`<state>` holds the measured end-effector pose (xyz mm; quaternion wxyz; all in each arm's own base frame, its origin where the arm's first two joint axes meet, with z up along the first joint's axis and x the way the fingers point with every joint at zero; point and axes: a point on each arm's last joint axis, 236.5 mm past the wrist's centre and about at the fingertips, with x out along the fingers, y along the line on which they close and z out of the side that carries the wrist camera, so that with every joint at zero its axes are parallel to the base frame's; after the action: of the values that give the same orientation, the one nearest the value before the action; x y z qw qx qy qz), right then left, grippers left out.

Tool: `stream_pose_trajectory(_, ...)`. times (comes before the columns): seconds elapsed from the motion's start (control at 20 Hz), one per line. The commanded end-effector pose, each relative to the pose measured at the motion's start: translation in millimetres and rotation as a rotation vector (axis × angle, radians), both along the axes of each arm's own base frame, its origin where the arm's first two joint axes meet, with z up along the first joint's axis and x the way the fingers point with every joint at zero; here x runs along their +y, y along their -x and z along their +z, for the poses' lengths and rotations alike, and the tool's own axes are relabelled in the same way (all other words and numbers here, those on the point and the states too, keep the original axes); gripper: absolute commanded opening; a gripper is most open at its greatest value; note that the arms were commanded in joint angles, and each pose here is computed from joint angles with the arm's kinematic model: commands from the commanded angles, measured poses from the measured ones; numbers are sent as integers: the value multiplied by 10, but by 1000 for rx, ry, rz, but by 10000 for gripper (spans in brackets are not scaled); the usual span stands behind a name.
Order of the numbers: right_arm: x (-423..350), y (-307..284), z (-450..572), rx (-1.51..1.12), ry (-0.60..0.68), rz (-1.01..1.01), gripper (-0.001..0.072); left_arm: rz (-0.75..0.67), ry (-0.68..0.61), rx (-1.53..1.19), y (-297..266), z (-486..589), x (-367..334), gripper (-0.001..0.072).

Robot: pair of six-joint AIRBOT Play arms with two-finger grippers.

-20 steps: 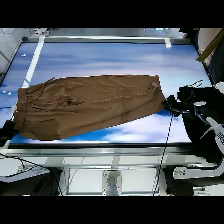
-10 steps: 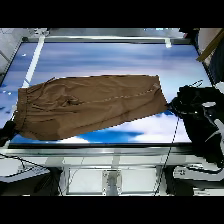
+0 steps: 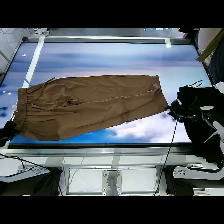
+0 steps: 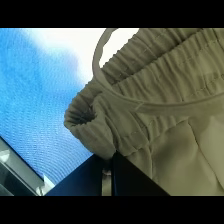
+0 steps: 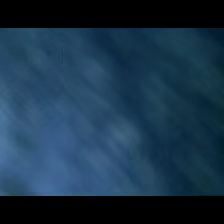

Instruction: Fold the clothes and pants, and hang the long-sleeved shirts on hangers.

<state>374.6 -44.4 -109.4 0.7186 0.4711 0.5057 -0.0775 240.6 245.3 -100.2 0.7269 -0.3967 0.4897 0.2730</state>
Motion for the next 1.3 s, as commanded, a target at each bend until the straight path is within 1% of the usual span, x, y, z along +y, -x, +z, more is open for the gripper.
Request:
stream_pose_trajectory(0.0, 29, -114, -75, -20, 27, -22, 346, -1, 0, 0, -2, 0, -1, 22)
stream_pose_trajectory(0.15, 120, -237, -99, -40, 32, -39, 336, -1, 0, 0, -1, 1, -1, 22)
stream_pose_trajectory(0.2, 136, -255, -76, -44, 29, -34, 242, -3, 3, 1, 3, 3, -10, 22)
stream_pose_trajectory(0.25, 180, -249, -29, -44, 14, -11, 56, -7, 2, 3, 11, 22, -8, 22)
stream_pose_trajectory(0.3, 210, -240, 36, -48, 6, 12, 14, -26, -10, 18, 39, 59, 8, 22)
stream_pose_trajectory(0.5, 237, -80, 416, -75, 40, 131, 13, -112, -132, 84, 170, 482, 223, 21)
stream_pose_trajectory(0.65, 224, 224, 691, -61, 72, 227, 13, -120, -231, 66, 194, 836, 302, 21)
stream_pose_trajectory(0.75, 199, 461, 850, -42, 111, 290, 13, -121, -248, 55, 205, 949, 274, 21)
stream_pose_trajectory(0.95, 218, 788, 1266, -71, 159, 340, 13, -149, -222, 107, 345, 965, 173, 21)
stream_pose_trajectory(1.1, 252, 883, 1572, -142, 212, 334, 12, -132, -255, 112, 354, 1128, 286, 21)
stream_pose_trajectory(1.25, 322, 841, 1719, -185, 212, 330, 12, -100, -307, 28, 144, 1565, 413, 20)
